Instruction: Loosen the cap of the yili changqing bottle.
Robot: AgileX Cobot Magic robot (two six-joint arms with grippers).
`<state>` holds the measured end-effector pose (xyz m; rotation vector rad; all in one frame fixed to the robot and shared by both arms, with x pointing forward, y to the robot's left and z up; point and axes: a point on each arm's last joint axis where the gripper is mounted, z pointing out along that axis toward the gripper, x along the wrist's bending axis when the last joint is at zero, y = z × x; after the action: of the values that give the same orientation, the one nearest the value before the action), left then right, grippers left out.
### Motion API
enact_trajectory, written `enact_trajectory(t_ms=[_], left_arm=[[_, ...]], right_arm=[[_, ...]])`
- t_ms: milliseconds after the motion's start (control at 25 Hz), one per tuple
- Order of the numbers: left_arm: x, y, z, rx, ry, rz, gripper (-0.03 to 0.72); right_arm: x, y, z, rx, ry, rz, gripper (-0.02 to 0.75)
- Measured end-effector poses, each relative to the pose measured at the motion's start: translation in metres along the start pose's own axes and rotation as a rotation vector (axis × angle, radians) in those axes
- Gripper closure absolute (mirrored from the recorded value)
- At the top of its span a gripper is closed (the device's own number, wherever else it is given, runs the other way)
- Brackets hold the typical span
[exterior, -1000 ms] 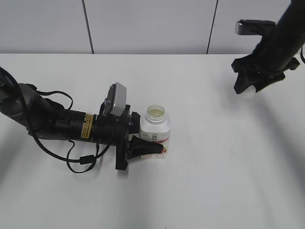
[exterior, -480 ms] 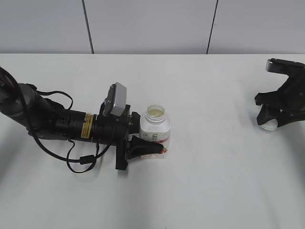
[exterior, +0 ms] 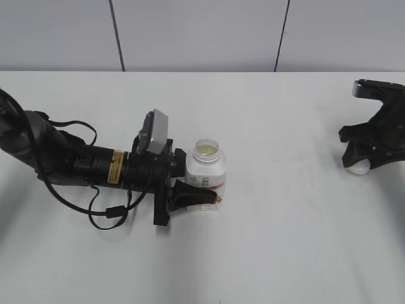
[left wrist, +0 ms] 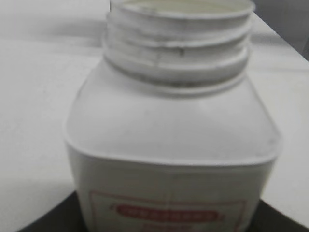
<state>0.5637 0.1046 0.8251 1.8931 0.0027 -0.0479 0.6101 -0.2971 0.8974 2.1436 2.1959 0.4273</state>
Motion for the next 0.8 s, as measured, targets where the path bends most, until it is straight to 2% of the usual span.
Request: enact_trajectory(t_ms=[80, 320, 680, 800], left_arm=[[0.0001, 0.0, 0.0, 0.0, 0.001, 0.0, 0.327], [0.0, 0.0002, 0.0, -0.002, 0.0, 0.0, 0.327], [0.001, 0.0009, 0.0, -0.01, 0.011, -0.005, 0.327], [0.0009, 0.001, 0.0, -0.011, 0.01, -0.005, 0.285]], right_arm=[[-0.0003, -0.0002, 0.0, 0.002, -0.003, -0.005, 0.34], [-0.0004, -0.0004, 0.0, 0.004, -0.005, -0.008, 0.219], [0.0007, -0.0002, 0.0, 0.002, 0.007, 0.011, 0.204], [0.0008, -0.0003, 0.0, 0.004, 0.009, 0.013, 0.204]])
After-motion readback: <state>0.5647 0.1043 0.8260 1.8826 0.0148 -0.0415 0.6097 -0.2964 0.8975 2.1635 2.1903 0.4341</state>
